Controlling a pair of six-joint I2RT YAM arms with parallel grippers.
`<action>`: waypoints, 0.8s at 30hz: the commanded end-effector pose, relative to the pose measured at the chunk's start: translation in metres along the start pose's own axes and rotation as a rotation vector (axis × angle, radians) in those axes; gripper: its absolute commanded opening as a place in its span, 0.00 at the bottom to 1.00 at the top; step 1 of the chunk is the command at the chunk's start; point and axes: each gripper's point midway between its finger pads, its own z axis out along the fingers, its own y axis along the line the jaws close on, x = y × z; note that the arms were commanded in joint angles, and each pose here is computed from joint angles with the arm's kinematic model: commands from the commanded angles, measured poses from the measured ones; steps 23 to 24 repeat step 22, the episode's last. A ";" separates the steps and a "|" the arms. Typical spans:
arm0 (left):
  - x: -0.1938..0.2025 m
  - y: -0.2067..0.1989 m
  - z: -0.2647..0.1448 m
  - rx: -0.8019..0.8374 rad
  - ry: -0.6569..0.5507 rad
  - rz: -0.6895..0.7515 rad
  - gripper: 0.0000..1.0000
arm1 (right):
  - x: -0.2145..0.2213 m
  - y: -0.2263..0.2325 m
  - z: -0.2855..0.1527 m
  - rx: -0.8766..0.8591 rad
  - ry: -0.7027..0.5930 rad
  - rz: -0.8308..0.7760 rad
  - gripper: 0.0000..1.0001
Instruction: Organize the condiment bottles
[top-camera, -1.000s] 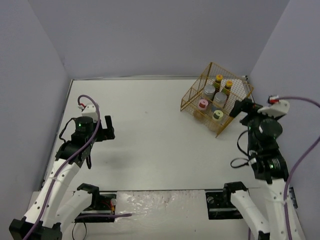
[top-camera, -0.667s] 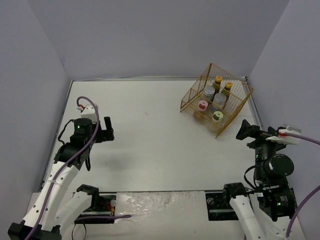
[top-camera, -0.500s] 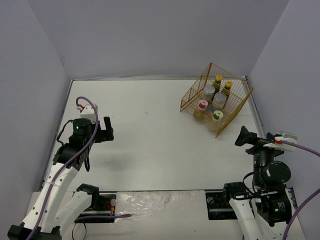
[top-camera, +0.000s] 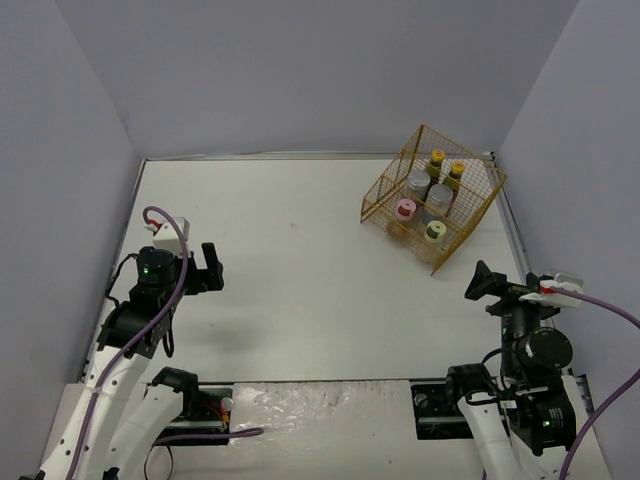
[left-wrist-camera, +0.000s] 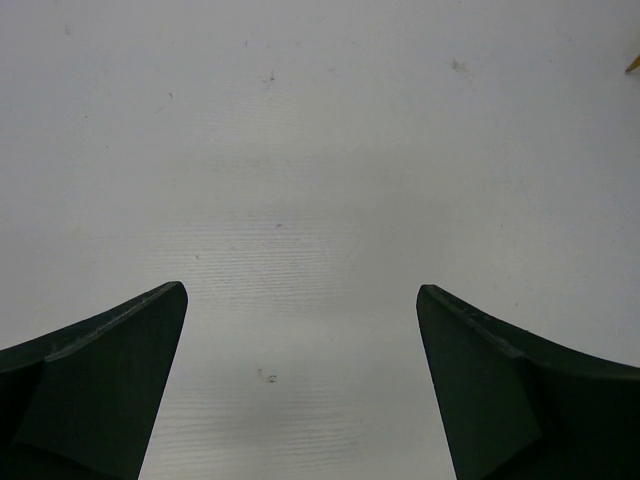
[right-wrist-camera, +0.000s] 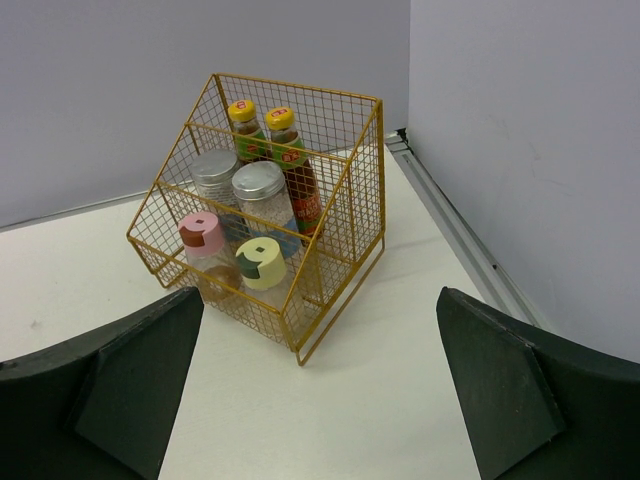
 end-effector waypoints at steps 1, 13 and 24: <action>-0.023 -0.001 0.000 0.000 -0.066 -0.007 0.97 | -0.017 0.002 0.004 -0.001 -0.067 0.027 1.00; -0.019 -0.006 0.005 0.021 -0.039 -0.015 0.97 | -0.016 0.005 0.005 -0.016 -0.061 0.024 1.00; -0.018 -0.006 0.006 0.022 -0.033 -0.015 0.97 | -0.015 0.008 0.006 -0.029 -0.055 0.019 1.00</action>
